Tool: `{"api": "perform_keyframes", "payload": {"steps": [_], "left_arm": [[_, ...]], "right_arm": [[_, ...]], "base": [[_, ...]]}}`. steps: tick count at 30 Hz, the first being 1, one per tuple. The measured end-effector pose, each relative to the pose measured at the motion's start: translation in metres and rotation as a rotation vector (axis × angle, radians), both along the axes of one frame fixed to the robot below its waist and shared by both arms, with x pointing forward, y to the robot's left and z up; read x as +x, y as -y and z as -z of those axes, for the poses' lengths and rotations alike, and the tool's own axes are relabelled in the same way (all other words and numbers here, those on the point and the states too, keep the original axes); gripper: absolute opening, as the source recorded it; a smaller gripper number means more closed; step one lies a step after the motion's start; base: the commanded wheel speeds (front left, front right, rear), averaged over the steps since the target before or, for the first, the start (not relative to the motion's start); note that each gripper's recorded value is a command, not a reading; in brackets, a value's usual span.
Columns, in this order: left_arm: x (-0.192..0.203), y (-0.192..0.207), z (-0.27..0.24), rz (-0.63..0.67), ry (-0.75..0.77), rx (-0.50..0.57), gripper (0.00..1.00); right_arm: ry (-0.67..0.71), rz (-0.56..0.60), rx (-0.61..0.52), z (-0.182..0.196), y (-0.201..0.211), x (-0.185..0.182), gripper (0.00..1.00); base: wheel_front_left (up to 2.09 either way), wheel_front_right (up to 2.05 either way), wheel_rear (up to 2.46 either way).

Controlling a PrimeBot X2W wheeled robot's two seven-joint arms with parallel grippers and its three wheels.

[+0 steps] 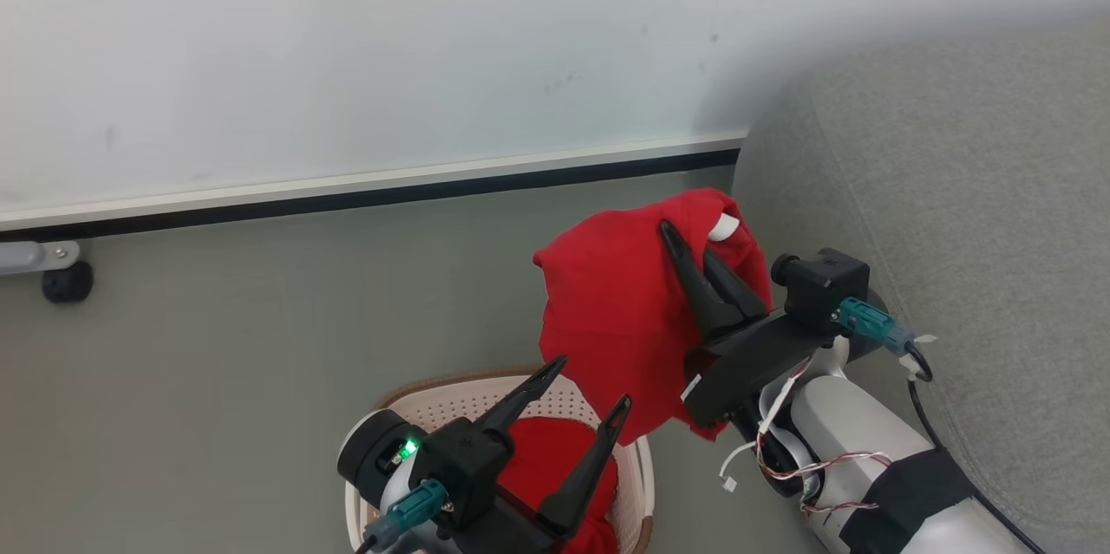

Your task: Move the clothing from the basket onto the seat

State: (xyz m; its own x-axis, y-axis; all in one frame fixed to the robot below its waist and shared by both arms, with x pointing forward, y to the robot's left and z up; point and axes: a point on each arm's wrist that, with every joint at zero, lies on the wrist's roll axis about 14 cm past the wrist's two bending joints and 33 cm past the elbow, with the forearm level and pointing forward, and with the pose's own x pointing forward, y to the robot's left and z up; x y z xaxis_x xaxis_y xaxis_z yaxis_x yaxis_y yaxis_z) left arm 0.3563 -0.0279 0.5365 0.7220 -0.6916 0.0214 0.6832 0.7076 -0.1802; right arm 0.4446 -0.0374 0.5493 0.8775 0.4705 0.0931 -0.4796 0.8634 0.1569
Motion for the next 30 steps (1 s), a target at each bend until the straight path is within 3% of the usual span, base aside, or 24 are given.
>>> {"api": "perform_keyframes", "payload": {"steps": [8,18,30], "left_arm": [[-0.003,0.014,0.013,0.069,-0.023,0.035,1.00],[-0.007,0.047,0.019,0.196,-0.021,0.056,1.00],[0.004,0.081,0.023,0.327,-0.021,0.041,1.00]], "right_arm": [[-0.016,0.124,-0.002,0.007,0.044,0.005,0.00],[-0.017,0.364,-0.029,0.007,0.136,0.008,0.00],[0.083,0.604,-0.152,-0.035,0.249,0.027,0.00]], "base": [[0.00,0.00,0.00],[0.00,0.00,0.00],[0.00,0.00,0.00]]}}
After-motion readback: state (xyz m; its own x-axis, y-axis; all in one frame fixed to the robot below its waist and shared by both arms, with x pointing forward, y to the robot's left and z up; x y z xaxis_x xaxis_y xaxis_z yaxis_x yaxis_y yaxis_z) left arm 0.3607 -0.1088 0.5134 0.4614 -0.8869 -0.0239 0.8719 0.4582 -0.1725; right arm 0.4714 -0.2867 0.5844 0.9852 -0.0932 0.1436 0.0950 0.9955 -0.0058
